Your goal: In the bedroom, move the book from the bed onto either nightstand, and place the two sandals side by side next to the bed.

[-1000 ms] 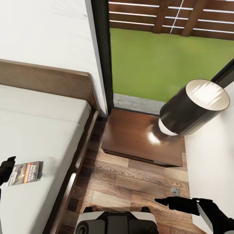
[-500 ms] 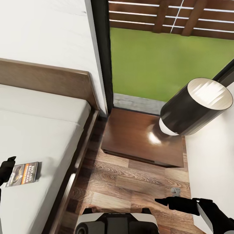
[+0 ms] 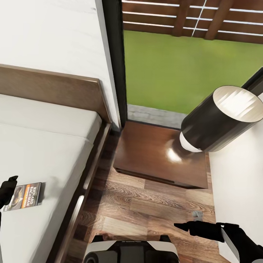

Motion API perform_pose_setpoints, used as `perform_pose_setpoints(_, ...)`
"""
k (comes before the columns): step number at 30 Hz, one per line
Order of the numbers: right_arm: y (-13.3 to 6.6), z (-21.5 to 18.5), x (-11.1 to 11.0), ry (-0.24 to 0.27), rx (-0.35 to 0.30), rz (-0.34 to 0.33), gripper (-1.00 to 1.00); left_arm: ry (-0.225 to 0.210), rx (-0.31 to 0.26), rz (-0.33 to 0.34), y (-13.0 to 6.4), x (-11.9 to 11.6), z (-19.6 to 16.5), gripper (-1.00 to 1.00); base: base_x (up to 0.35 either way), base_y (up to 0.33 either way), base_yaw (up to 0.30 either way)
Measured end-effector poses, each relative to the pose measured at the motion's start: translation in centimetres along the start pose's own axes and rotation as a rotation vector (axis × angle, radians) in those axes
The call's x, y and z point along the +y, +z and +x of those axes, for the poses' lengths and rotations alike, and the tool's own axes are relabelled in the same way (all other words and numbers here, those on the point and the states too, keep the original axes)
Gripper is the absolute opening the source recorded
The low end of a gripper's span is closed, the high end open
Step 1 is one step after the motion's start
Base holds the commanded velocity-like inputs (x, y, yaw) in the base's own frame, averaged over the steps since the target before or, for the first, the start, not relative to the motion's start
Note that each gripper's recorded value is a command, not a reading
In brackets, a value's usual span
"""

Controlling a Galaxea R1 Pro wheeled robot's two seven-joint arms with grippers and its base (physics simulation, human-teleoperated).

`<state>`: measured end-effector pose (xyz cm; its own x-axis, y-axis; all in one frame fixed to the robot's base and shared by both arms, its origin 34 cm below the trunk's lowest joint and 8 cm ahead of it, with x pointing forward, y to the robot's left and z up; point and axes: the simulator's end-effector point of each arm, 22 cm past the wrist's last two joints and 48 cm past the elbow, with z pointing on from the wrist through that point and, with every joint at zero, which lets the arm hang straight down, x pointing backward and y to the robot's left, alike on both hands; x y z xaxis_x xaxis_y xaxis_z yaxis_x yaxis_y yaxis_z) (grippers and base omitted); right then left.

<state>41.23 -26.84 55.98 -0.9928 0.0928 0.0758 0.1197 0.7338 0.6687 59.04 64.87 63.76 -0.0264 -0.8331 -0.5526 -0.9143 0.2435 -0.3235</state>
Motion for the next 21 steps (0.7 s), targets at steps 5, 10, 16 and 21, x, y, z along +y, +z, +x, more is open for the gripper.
perform_pose_setpoints(5, 0.1, -0.1, -0.1, 0.000, 0.000, 0.000, 1.00, 0.000, 0.000, 0.001, 0.1, 0.0, 0.1, 1.00, 0.000, 0.000, 0.000)
perform_pose_setpoints(10, 0.1, -0.1, -0.1, 0.000, 0.000, 0.000, 1.00, 0.000, -0.003, 0.000, 0.1, 0.0, -0.1, 1.00, 0.000, 0.000, 0.000)
perform_pose_setpoints(16, 0.0, -0.1, -0.1, 0.000, -0.002, 0.001, 1.00, 0.006, -0.024, 0.008, 0.0, -0.4, -1.0, 1.00, 0.000, 0.000, 0.000)
perform_pose_setpoints(21, -0.2, -0.2, -0.3, 0.001, -0.005, 0.003, 1.00, 0.052, -0.136, 0.102, -1.8, -5.5, -6.0, 1.00, 0.000, 0.000, 0.000)
